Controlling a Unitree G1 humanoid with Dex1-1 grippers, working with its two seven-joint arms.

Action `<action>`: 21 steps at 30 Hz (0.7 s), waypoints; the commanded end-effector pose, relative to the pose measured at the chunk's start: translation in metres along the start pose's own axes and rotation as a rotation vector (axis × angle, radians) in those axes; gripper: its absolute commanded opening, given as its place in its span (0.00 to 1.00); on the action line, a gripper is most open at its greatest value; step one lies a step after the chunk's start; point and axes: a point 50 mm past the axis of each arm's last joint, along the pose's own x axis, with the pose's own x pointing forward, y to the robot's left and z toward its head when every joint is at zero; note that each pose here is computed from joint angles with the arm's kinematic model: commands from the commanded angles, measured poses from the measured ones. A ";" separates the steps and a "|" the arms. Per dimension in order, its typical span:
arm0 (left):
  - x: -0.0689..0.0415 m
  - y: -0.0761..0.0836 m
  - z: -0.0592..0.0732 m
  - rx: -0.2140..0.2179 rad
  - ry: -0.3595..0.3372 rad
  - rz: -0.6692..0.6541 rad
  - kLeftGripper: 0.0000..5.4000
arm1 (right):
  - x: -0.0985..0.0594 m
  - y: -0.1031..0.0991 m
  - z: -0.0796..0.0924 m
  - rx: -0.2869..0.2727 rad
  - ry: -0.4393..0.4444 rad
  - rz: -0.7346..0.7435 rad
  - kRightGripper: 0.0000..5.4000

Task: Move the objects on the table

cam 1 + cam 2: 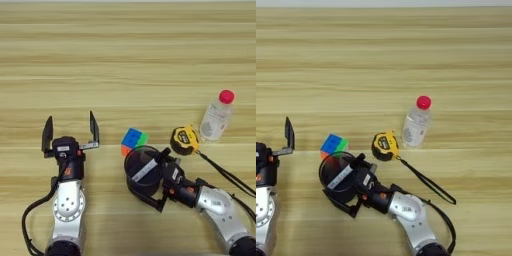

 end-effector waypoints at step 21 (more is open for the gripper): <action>0.000 -0.002 -0.001 -0.008 0.009 0.004 1.00 | -0.068 -0.050 0.039 -0.034 -0.022 -0.395 0.89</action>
